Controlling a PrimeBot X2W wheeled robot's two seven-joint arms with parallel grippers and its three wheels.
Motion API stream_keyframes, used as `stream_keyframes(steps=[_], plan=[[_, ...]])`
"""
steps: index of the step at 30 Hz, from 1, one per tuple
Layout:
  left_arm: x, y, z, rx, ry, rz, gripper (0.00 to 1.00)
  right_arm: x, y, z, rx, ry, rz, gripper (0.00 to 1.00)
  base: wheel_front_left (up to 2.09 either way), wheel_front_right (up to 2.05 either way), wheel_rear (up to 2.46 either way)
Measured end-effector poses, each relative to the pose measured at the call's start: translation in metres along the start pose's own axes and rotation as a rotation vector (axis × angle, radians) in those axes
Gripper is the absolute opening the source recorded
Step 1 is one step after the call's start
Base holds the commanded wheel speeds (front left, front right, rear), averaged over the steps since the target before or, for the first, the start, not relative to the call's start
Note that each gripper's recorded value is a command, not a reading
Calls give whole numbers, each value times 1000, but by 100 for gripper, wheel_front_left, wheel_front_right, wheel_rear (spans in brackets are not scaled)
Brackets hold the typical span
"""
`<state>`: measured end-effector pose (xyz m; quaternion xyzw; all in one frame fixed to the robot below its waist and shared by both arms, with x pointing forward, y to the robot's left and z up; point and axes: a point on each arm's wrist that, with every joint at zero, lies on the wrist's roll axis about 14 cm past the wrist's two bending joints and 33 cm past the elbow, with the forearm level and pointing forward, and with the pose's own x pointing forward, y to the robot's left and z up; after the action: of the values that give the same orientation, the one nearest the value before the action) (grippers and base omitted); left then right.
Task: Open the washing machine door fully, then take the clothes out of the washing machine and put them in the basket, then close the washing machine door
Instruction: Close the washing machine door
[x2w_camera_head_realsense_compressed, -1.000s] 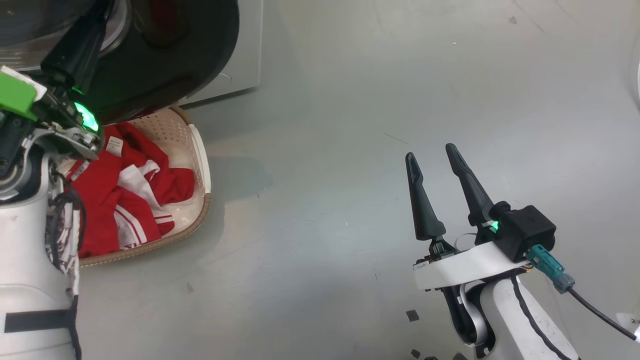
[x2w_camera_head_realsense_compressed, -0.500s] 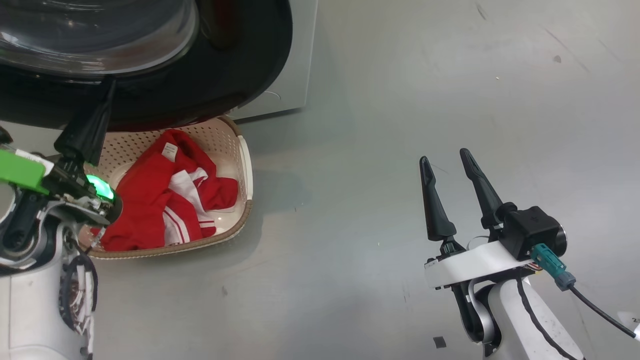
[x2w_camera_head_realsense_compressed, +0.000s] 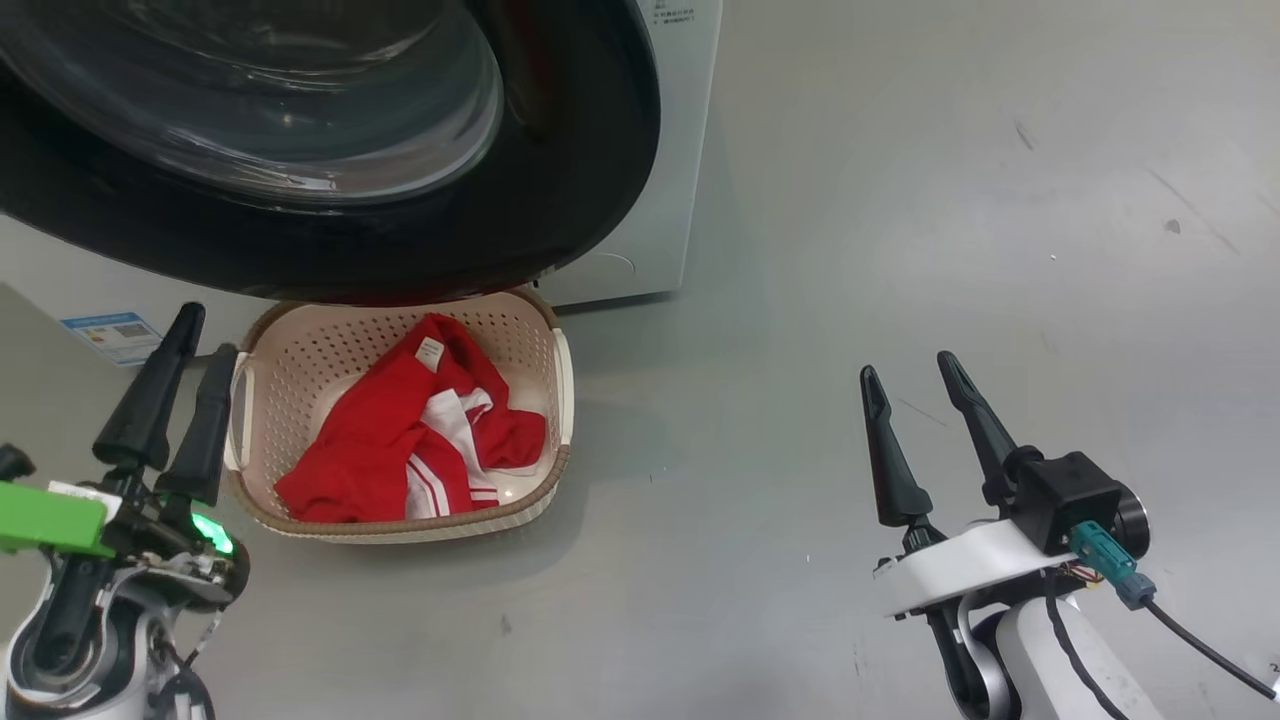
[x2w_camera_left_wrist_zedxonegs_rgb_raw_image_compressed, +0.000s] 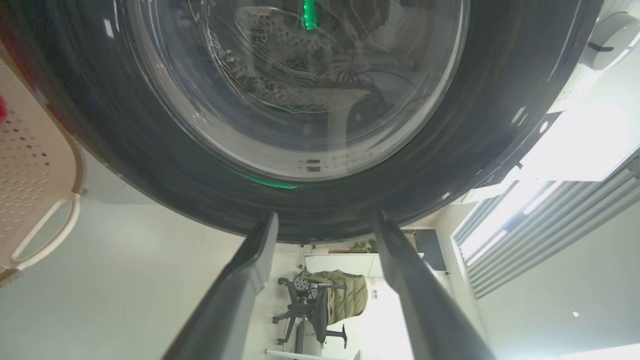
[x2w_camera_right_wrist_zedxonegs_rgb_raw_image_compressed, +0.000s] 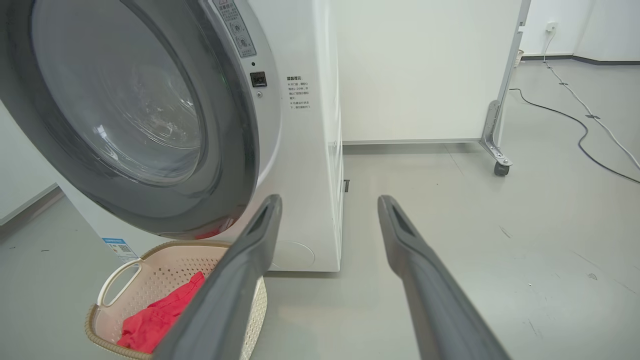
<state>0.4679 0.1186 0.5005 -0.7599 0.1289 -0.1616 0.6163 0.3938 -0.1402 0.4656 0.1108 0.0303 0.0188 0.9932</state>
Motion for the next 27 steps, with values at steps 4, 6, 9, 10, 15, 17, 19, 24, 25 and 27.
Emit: stream_keyframes(steps=[4, 6, 9, 10, 15, 17, 19, 24, 25, 27], plan=[[-18, -8, 10, 94, -72, 16, 100, -6, 1, 1, -1, -1, 5, 100, 0, 0, 0], [-24, -18, 14, 174, -103, 13, 100, -8, 3, 0, -3, 1, 18, 100, 0, 0, 0], [-34, -37, 23, 377, -150, 19, 100, -8, 7, 5, -8, -11, 34, 100, 0, 0, 0], [-42, -52, 28, 539, -173, 24, 100, -9, 8, 8, -14, -21, 42, 100, 0, 0, 0], [-59, -87, 36, 910, -244, 14, 100, -13, 11, 14, -31, -38, 64, 100, 0, 0, 0], [-66, -90, 36, 1026, -257, 24, 100, -14, 13, 18, -36, -48, 74, 100, 0, 0, 0], [-77, -88, 40, 1141, -261, 59, 100, -15, 15, 20, -39, -56, 79, 100, 0, 0, 0], [-93, -71, 36, 1309, -261, 123, 100, -21, 16, 22, -43, -63, 85, 100, 0, 0, 0], [-95, -67, 35, 1324, -258, 132, 100, -22, 16, 22, -45, -63, 84, 100, 0, 0, 0], [-101, -62, 32, 1374, -250, 150, 100, -25, 15, 22, -50, -61, 85, 100, 0, 0, 0]])
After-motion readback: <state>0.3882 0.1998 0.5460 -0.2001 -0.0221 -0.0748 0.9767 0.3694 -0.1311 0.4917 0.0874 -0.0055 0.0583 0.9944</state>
